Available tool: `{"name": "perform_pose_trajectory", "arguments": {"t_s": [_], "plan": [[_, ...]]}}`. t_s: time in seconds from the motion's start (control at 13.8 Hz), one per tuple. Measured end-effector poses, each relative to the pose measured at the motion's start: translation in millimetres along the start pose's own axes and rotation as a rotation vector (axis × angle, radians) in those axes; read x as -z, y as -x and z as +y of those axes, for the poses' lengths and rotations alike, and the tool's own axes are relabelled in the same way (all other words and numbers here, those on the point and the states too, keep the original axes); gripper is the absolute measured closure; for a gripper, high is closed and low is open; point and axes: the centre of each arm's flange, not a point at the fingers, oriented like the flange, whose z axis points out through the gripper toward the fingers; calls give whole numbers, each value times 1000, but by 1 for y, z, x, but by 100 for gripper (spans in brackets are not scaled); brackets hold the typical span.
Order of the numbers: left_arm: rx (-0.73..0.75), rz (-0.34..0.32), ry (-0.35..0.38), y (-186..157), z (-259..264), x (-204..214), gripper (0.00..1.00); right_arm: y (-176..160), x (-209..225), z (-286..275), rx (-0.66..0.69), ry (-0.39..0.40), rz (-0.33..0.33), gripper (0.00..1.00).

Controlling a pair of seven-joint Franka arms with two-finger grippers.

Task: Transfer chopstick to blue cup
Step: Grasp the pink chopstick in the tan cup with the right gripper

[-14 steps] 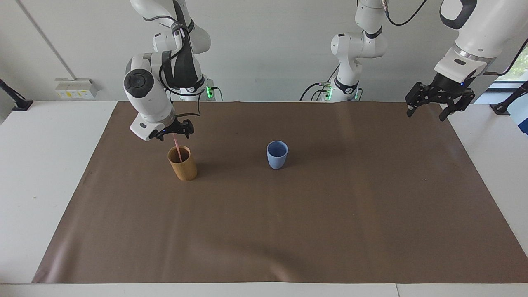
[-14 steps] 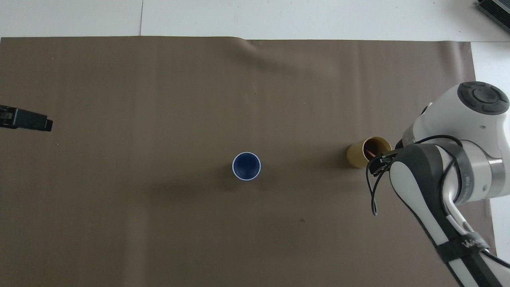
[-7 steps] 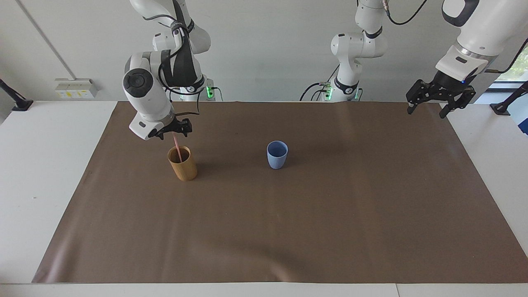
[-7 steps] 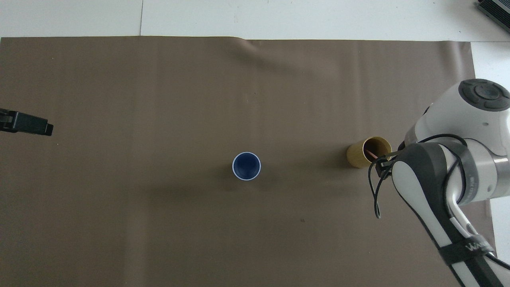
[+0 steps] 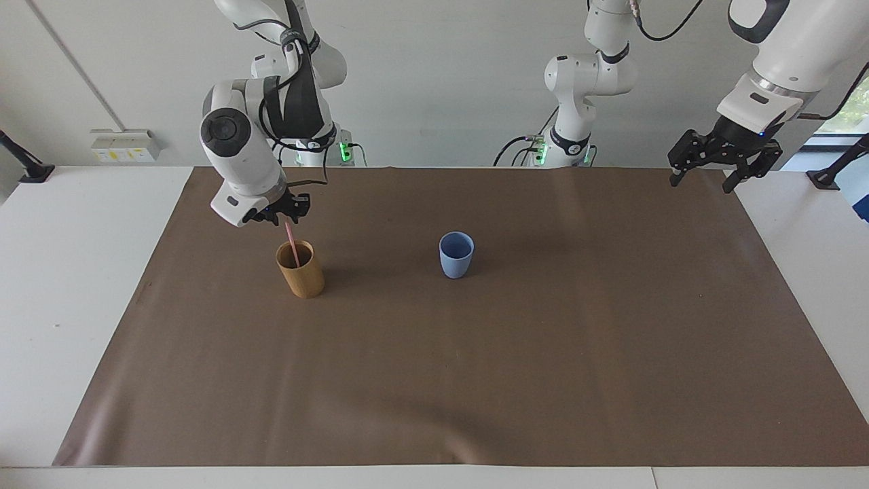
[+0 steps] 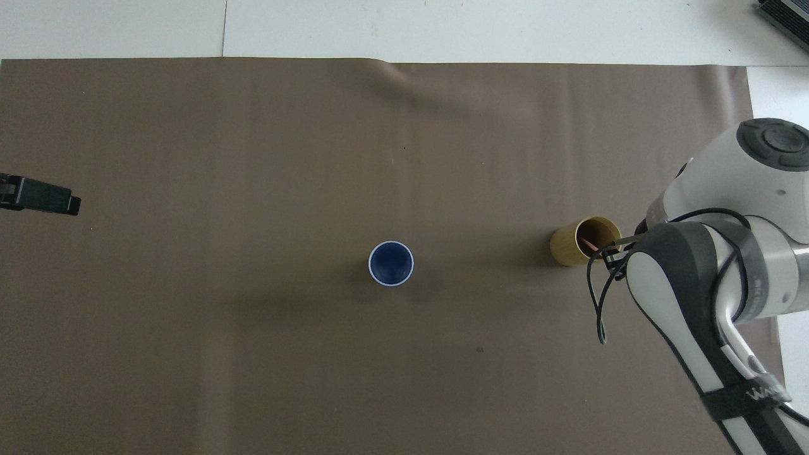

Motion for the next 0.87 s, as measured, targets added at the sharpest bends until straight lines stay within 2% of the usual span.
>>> {"name": "perform_pose_trajectory", "arguments": {"t_s": [0.07,0.14,0.22,0.58,0.72,0.87], "plan": [[0,0,0,0,0,0,0,0,0,0,0,0,0,72],[0,0,0,0,0,0,0,0,0,0,-1,0,0,81],[0,0,0,0,0,0,0,0,0,1,-1,0,0,84],[0,-1,0,0,0,0,0,1,6,1,-2,0,-9,87],[0,-1,0,0,0,0,0,1,18,2,-5,-1,-10,92],[0,-1,0,0,0,0,0,5,34,7,-15,-10,-14,92]]}}
